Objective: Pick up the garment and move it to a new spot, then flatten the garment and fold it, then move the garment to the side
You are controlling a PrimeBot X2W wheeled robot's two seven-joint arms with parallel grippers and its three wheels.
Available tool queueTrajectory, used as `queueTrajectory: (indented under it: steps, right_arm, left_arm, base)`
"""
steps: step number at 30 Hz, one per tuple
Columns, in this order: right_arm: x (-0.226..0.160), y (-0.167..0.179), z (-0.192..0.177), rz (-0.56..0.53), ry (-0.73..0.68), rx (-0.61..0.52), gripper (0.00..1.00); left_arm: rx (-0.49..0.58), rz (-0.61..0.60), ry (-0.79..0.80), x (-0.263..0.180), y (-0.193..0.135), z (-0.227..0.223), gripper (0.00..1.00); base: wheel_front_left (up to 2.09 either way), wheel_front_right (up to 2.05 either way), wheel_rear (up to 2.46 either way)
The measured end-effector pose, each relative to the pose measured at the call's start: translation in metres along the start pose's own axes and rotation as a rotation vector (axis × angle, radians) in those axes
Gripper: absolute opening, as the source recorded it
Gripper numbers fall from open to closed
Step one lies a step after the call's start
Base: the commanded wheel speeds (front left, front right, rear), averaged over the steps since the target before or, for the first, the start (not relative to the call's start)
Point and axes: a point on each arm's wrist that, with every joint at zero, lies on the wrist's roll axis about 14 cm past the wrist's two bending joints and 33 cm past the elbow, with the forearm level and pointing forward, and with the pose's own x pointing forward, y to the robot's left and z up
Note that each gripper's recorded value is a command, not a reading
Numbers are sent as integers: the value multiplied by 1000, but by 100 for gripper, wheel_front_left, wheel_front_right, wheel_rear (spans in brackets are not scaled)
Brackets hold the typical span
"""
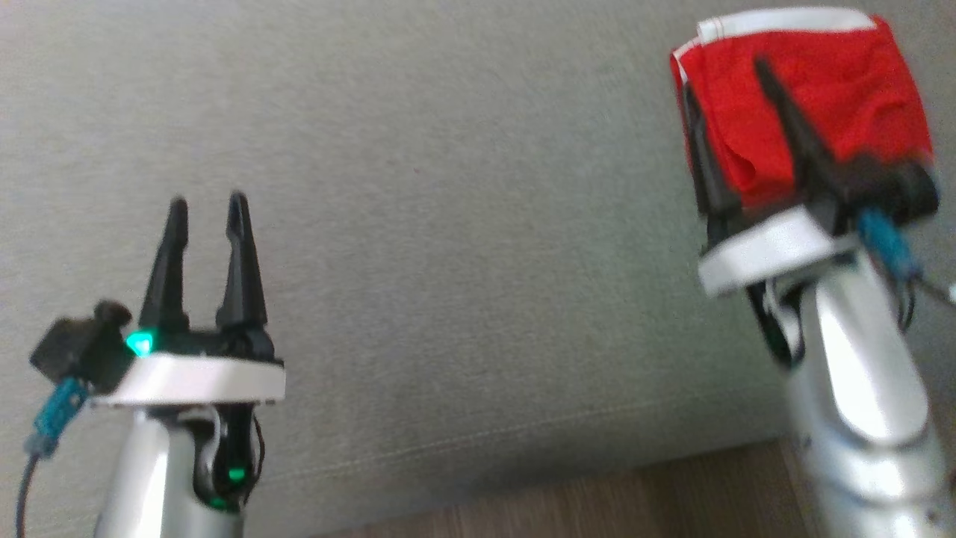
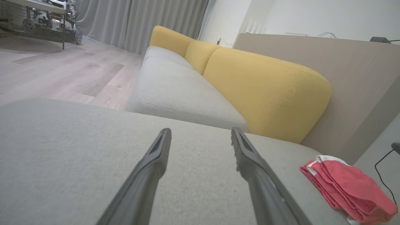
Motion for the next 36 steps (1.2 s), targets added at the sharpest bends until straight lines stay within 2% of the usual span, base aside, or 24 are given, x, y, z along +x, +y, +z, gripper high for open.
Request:
queueTrajectory:
  steps: [3, 5, 11, 15, 20, 36]
  right_arm:
    - [-26, 15, -13, 10, 35, 95, 100]
    - [-37, 23, -22, 17, 64, 118, 100]
    - [-50, 32, -18, 36, 59, 103, 100]
    - [-65, 33, -15, 38, 59, 74, 100]
    - [-82, 38, -14, 46, 64, 77, 100]
    - [-83, 39, -7, 45, 44, 91, 100]
  left_arm:
    - [22, 59, 1, -23, 12, 8, 100]
    - [37, 83, 1, -36, 17, 12, 100]
    - [55, 125, -33, -57, 22, 30, 100]
    - [112, 145, -26, -72, 23, 32, 100]
    - [121, 159, -14, -85, 19, 30, 100]
    - [121, 169, -24, -87, 19, 34, 100]
  base:
    - [0, 0, 0]
    - [0, 0, 0]
    - [0, 0, 0]
    - [0, 0, 0]
    - [0, 0, 0]
    - [0, 0, 0]
